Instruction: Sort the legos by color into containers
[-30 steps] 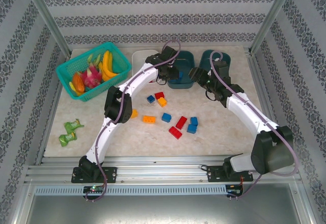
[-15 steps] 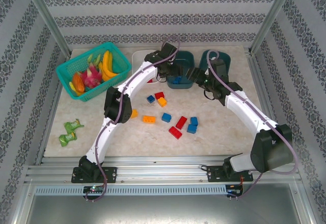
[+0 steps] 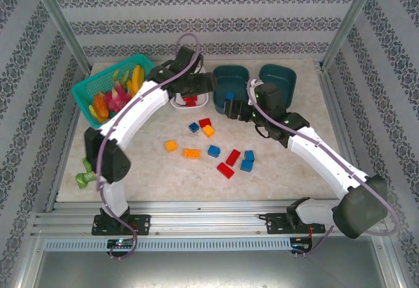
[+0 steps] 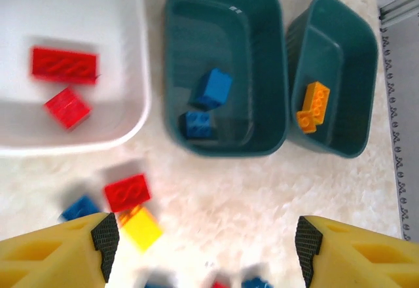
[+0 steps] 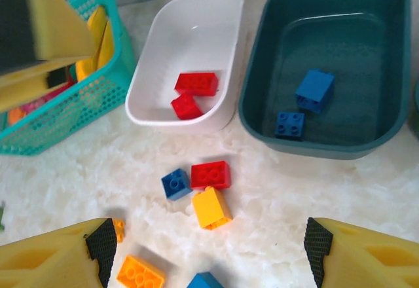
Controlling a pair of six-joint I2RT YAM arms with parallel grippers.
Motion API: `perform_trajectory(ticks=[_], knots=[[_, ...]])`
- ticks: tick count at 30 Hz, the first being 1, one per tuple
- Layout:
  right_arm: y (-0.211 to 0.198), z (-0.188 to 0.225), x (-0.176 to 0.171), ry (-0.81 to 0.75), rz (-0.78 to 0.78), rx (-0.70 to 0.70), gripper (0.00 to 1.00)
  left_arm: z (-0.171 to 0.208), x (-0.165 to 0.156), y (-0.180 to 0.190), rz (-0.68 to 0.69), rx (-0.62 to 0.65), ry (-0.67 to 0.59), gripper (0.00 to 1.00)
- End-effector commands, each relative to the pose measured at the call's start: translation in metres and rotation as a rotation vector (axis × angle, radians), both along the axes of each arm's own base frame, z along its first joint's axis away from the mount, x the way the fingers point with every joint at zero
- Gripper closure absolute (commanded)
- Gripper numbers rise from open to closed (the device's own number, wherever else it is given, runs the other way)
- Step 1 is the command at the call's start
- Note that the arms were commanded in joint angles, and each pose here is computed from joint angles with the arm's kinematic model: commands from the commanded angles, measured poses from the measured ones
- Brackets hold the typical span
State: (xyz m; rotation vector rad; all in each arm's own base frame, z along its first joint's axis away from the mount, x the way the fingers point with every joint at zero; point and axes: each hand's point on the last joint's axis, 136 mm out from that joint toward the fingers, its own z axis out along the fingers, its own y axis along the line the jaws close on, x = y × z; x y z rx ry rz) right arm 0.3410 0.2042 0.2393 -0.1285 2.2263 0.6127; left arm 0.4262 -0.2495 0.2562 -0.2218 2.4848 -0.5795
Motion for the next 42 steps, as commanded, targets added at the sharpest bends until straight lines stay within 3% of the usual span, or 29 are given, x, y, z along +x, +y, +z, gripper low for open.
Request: perform_trajectory(ticks=[1, 9, 17, 25, 32, 42], knots=[[0.013, 0.000, -0.016, -0.029, 0.074, -0.098, 0.22, -0.021, -0.022, 0.031, 0.090, -0.006, 0.037, 0.24], [0.050, -0.051, -0.039, 0.113, 0.157, -0.140, 0.22, -0.050, -0.113, 0.083, 0.145, -0.014, 0.078, 0.11], [0.075, -0.122, -0.021, 0.380, 0.307, -0.363, 0.23, -0.064, -0.173, 0.102, 0.127, -0.130, 0.037, 0.04], [0.077, -0.169, 0.010, 0.491, 0.281, -0.514, 0.24, -0.067, -0.192, 0.115, 0.170, -0.161, 0.031, 0.03], [0.079, -0.197, 0.029, 0.497, 0.304, -0.582, 0.28, -0.061, -0.194, 0.118, 0.170, -0.153, 0.022, 0.03], [0.089, -0.211, 0.044, 0.492, 0.327, -0.593, 0.54, -0.063, -0.190, 0.112, 0.156, -0.167, 0.030, 0.04]])
